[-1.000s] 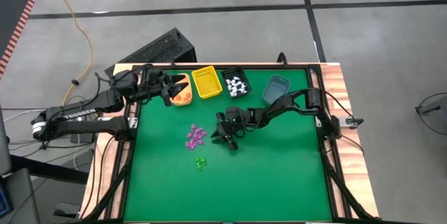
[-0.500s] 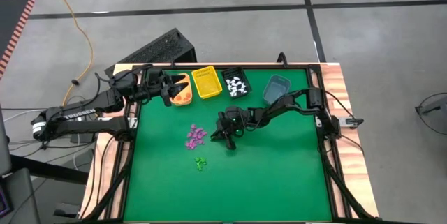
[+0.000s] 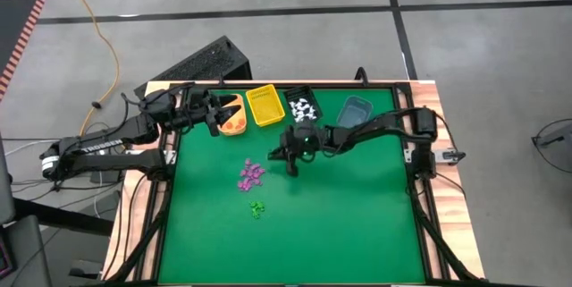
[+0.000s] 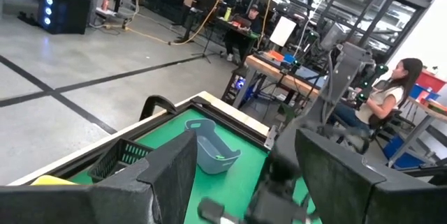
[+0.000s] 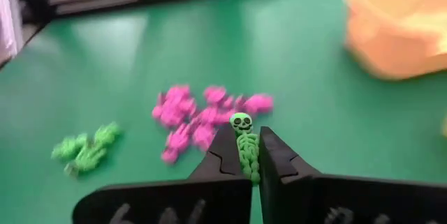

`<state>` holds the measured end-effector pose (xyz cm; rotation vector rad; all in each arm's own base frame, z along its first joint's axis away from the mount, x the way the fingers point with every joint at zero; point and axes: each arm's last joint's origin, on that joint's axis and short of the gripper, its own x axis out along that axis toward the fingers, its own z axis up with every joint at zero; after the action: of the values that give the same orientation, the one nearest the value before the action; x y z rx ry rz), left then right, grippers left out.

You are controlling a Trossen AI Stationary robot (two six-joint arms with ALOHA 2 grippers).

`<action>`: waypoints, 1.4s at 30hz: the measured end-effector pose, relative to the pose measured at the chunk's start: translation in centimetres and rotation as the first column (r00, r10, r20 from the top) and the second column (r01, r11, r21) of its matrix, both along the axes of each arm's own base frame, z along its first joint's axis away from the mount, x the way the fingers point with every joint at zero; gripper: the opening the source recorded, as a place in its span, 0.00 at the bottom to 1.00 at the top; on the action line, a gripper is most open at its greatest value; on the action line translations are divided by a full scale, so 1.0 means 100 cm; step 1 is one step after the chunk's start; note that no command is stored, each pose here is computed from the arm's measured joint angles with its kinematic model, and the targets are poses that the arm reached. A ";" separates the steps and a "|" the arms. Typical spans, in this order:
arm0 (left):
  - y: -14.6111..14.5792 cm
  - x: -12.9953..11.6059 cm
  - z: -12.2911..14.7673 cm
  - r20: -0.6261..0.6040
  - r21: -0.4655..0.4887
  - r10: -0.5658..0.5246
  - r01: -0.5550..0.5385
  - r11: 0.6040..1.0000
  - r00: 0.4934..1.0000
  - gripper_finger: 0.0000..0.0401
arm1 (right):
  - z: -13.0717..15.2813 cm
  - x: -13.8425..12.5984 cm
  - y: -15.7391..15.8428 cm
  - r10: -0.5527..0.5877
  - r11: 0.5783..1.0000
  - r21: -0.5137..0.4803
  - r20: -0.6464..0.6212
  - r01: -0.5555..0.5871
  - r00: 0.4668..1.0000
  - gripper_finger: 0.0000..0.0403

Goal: Sort Halloween decoration
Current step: Put the green skeleton toy into the blue bin

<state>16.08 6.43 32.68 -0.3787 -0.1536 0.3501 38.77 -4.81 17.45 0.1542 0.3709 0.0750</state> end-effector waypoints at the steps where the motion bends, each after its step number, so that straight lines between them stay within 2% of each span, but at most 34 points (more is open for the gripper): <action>1: 0.000 0.000 0.000 0.001 0.000 0.000 0.000 1.000 1.000 0.58 | 0.007 -0.002 -0.004 -0.024 1.000 -0.006 0.014 0.024 1.000 0.02; 5: -0.001 -0.002 0.002 0.007 0.015 0.001 -0.001 1.000 1.000 0.58 | 0.040 -0.019 -0.024 -0.136 0.989 -0.043 0.056 0.139 0.989 0.02; 9: -0.003 -0.007 0.005 0.018 0.048 0.003 -0.004 0.999 1.000 0.58 | 0.054 -0.050 -0.043 -0.268 0.960 -0.061 0.075 0.273 0.960 0.02; 17: -0.005 -0.015 0.010 0.041 0.080 0.036 -0.039 0.996 0.999 0.58 | 0.068 -0.119 -0.055 -0.512 0.847 -0.094 0.118 0.523 0.851 0.02; 21: -0.006 -0.018 0.011 0.049 0.083 0.041 -0.045 0.996 0.998 0.58 | 0.064 -0.146 -0.051 -0.635 0.761 -0.108 0.078 0.639 0.769 0.02; 28: -0.008 -0.023 0.014 0.069 0.087 0.047 -0.053 0.995 0.996 0.58 | 0.046 -0.177 -0.047 -0.820 0.570 -0.132 -0.040 0.811 0.571 0.02; 31: -0.008 -0.023 0.014 0.068 0.086 0.051 -0.056 0.995 0.996 0.58 | 0.036 -0.184 -0.045 -0.859 0.511 -0.125 -0.080 0.850 0.505 0.02; 36: -0.008 -0.023 0.014 0.068 0.086 0.050 -0.056 0.995 0.996 0.58 | 0.026 -0.190 -0.044 -0.892 0.446 -0.125 -0.139 0.886 0.429 0.02; 40: -0.008 -0.023 0.014 0.068 0.084 0.050 -0.056 0.995 0.996 0.58 | 0.018 -0.197 -0.044 -0.927 0.350 -0.133 -0.191 0.927 0.323 0.02; 42: -0.008 -0.023 0.014 0.069 0.085 0.050 -0.056 0.995 0.996 0.58 | 0.015 -0.201 -0.045 -0.933 0.317 -0.126 -0.219 0.940 0.286 0.02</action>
<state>13.76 5.64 34.07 -0.3013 -0.2434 0.3820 18.70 -9.34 18.95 0.4040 0.4882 -1.1858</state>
